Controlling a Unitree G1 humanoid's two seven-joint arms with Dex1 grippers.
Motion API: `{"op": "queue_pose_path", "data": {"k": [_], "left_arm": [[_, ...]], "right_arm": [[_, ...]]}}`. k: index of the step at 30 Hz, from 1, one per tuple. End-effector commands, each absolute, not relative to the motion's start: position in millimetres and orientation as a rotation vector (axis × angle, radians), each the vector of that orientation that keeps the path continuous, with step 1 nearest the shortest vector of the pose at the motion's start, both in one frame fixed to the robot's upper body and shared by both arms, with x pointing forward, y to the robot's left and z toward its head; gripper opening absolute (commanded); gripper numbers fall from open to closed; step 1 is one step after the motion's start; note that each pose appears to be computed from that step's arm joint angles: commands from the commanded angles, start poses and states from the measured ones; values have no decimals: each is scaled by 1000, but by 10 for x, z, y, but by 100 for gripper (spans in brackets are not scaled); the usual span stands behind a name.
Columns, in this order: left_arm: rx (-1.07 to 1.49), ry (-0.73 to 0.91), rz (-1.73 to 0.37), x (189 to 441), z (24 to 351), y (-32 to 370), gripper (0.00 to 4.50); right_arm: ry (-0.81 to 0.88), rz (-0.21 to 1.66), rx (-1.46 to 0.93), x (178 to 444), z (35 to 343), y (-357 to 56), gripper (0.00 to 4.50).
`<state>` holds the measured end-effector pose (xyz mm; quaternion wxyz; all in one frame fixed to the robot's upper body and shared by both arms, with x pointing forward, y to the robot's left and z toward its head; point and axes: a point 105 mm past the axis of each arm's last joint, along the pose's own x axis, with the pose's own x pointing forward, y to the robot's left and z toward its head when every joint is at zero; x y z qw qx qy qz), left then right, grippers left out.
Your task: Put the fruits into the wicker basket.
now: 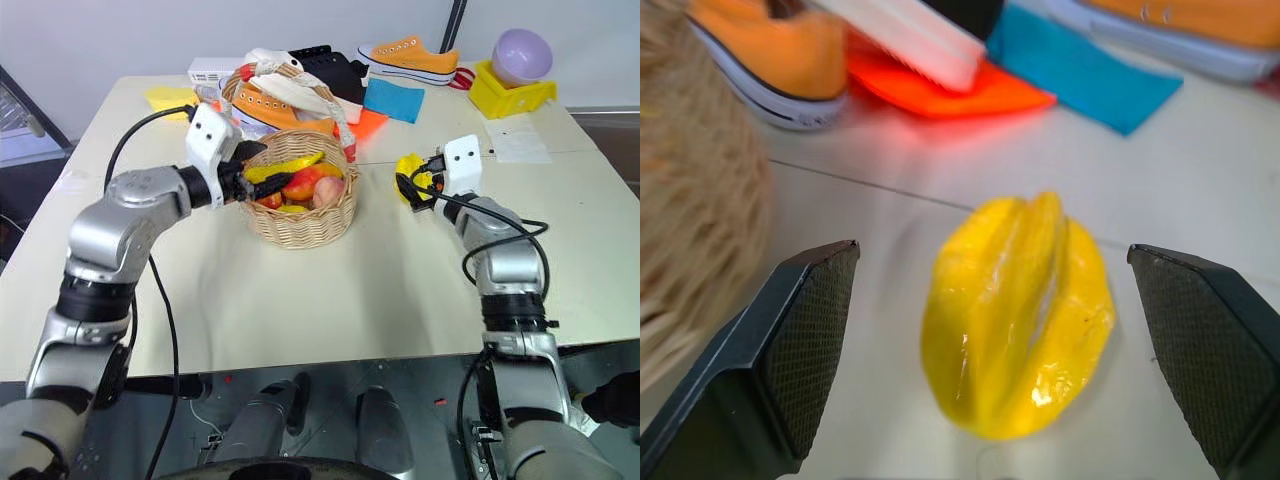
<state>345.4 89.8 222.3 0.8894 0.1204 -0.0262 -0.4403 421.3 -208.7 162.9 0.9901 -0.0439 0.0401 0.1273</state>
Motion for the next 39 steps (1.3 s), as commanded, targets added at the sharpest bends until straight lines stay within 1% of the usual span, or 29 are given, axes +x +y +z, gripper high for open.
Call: {"op": "queue_pose_path", "data": {"k": [1, 2, 3, 4, 6, 7, 8, 10, 11, 15, 16, 17, 19, 22, 23, 25, 27, 29, 32, 34, 36, 38, 39], "left_arm": [[206, -133, -1035, 3187, 2368, 815, 399], [207, -130, -1049, 3150, 2351, 799, 399], [208, -126, -1061, 3121, 2338, 784, 403], [209, -125, -1064, 3105, 2331, 774, 403], [218, -121, -1056, 3107, 2318, 768, 403], [221, -121, -1050, 3113, 2316, 770, 403], [222, -120, -1046, 3121, 2315, 774, 403], [223, -121, -1040, 3138, 2319, 786, 403], [224, -121, -1038, 3144, 2319, 790, 403], [231, -125, -1028, 3172, 2331, 817, 403], [232, -131, -1015, 3190, 2345, 854, 403], [227, -136, -997, 3211, 2365, 917, 403], [220, -141, -972, 3233, 2390, 1011, 403], [211, -124, -924, 3254, 2368, 1262, 403], [211, -120, -916, 3255, 2357, 1315, 403], [216, -107, -901, 3243, 2303, 1456, 403], [215, -93, -892, 3235, 2252, 1560, 403], [216, -82, -891, 3231, 2212, 1610, 403], [216, -65, -904, 3196, 2138, 1667, 403], [217, -65, -910, 3180, 2120, 1677, 403], [198, -73, -915, 3160, 2123, 1676, 403], [192, -101, -908, 3120, 2156, 1676, 403], [189, -109, -903, 3106, 2165, 1677, 403]], "right_arm": [[27, 231, -51, 4313, 1781, -2140, 450], [33, 232, -49, 4328, 1759, -2140, 450], [36, 233, -47, 4339, 1744, -2139, 397], [38, 233, -39, 4346, 1734, -2140, 369], [42, 249, -26, 4348, 1717, -2118, 264], [43, 252, -26, 4348, 1711, -2115, 222], [43, 253, -26, 4347, 1707, -2115, 164], [44, 251, -30, 4344, 1700, -2121, 66], [44, 250, -30, 4341, 1698, -2123, 10], [28, 229, -69, 4297, 1737, -2172, 10], [2, 233, -81, 4246, 1822, -2199, 10], [-36, 260, -105, 4150, 1951, -2218, 10], [-78, 315, -148, 3984, 2110, -2204, 10], [-109, 553, -268, 3501, 2307, -2014, 10], [-107, 614, -289, 3383, 2331, -1945, 10], [-111, 807, -317, 3060, 2408, -1662, 10], [-123, 923, -306, 2899, 2470, -1398, 10], [-140, 959, -295, 2886, 2513, -1219, 10], [-176, 995, -291, 2970, 2564, -839, 10], [-186, 1002, -293, 3021, 2574, -685, 10], [-186, 980, -278, 3184, 2569, -506, 10], [-168, 940, -256, 3402, 2541, -316, 10], [-161, 929, -259, 3462, 2516, -260, 44]]}}
